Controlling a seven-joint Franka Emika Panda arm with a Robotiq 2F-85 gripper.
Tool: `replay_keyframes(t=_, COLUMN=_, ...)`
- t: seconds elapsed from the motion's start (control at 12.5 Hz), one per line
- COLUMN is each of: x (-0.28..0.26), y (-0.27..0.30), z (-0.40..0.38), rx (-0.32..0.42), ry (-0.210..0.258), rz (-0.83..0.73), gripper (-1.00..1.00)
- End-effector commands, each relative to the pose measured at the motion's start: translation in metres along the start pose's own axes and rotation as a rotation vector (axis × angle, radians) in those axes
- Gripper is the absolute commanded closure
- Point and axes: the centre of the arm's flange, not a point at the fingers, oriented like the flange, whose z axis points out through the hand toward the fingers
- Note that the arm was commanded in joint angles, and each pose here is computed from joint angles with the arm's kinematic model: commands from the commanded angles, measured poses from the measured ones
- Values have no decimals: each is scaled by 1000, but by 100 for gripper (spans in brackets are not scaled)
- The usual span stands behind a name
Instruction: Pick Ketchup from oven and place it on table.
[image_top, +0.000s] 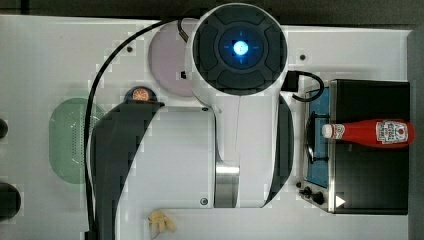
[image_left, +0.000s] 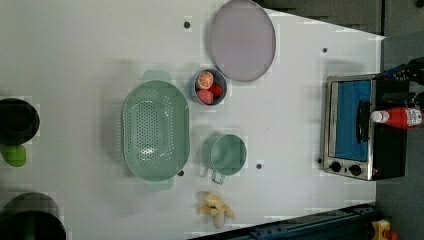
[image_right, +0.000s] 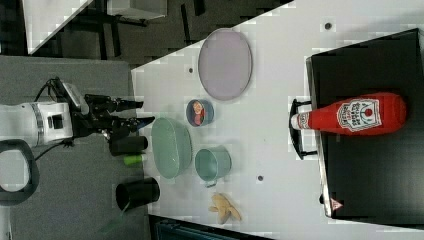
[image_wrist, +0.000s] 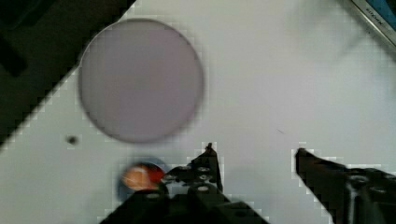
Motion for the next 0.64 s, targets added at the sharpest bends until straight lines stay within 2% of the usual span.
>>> replay_keyframes(t=0.08, x=-64, y=112, z=-89, rx=-10, ry=32, rz=60, gripper=-59)
replay_keyframes(t=0.24, x=-62, y=113, z=-89, rx=-10, ry=32, rz=64, gripper=-99)
replay_keyframes(t=0.64, x=-23, y=144, z=-81, rx=9, ry=14, rz=157, gripper=-100)
